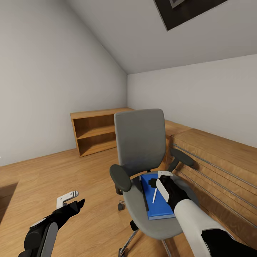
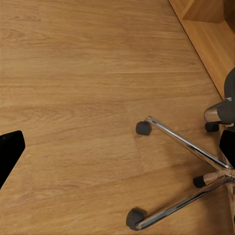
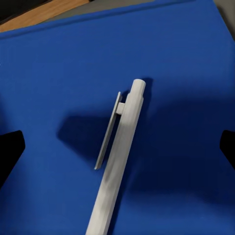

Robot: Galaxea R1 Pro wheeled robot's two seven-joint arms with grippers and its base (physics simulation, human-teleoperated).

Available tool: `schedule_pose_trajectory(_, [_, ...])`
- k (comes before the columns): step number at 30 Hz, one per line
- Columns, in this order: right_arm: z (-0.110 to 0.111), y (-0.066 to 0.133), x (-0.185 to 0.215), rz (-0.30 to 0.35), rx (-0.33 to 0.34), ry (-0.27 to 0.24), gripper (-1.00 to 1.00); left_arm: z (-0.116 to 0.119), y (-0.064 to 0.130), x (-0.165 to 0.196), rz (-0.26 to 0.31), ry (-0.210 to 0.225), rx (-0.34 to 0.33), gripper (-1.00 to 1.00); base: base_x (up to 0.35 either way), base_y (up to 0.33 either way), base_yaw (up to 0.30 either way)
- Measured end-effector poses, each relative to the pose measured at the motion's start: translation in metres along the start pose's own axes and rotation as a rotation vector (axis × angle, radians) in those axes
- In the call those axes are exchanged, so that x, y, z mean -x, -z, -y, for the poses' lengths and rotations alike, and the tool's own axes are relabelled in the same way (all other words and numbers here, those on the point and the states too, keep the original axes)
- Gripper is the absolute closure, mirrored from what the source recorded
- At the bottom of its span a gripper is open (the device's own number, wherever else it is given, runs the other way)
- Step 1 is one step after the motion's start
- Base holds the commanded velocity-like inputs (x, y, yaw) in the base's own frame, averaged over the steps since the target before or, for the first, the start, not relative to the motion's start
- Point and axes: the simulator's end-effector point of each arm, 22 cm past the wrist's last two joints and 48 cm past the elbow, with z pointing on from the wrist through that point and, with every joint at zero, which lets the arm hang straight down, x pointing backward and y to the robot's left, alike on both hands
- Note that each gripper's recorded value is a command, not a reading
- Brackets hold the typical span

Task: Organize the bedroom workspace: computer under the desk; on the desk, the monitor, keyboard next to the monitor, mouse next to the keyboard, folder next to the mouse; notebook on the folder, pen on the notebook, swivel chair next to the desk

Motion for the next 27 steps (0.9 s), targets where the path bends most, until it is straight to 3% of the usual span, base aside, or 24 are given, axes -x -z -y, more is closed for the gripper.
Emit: schedule_pose_trajectory(27, [0.0001,0.0,0.0001,0.0,-0.001,0.001,-1.0,0.0007,0.0003,0.0007,0.002,0.001,-0.001,-1.0,0.0,0.0,0.0])
